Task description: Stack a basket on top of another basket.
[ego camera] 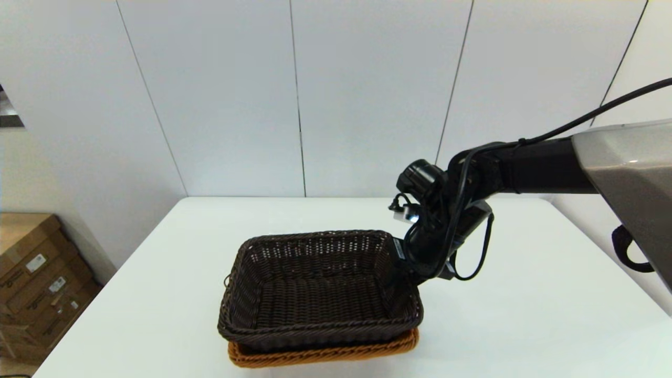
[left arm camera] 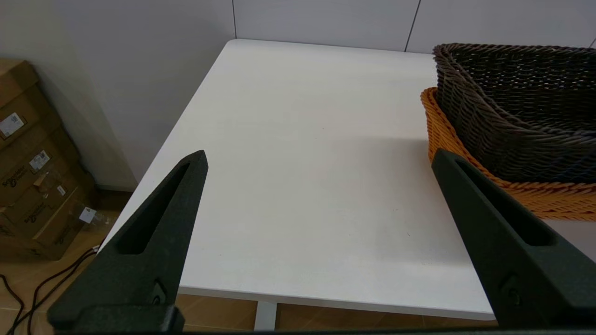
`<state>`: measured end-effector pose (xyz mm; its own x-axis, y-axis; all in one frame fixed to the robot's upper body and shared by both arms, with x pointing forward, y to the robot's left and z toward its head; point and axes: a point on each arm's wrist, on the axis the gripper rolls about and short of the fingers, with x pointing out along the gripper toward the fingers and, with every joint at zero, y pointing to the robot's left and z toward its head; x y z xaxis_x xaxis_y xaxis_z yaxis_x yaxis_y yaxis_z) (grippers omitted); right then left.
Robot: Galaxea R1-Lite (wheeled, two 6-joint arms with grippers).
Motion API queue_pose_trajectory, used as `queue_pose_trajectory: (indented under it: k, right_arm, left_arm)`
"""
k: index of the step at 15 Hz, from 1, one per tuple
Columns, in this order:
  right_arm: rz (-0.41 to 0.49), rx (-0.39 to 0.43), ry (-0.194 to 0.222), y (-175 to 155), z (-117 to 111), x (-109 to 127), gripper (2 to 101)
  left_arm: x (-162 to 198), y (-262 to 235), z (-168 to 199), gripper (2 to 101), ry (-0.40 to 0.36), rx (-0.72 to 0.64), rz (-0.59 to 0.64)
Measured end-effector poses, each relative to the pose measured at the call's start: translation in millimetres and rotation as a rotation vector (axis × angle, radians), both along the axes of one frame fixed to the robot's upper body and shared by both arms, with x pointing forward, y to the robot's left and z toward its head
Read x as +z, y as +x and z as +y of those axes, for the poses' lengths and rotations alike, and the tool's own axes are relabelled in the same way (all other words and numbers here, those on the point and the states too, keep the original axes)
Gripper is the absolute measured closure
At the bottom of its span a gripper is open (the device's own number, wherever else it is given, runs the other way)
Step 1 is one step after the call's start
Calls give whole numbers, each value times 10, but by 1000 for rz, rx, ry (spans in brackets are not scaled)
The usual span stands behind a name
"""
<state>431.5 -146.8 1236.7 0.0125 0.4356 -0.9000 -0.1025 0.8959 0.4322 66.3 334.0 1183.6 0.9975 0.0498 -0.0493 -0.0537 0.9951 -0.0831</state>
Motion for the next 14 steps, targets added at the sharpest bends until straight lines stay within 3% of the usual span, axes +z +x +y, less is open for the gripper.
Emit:
queue_pose_trajectory:
  k: [6,12,14]
  right_arm:
    - [-57,1,31,-48,-27,223,311]
    - [-184,-6,95,-276,-151,766,170]
    - [-235,-19,94,-404,-236,970,143]
  left_arm:
    - [0,0,0,54,0,0,0]
    - [0,0,0,54,0,0,0]
    - [0,0,0,54,0,0,0]
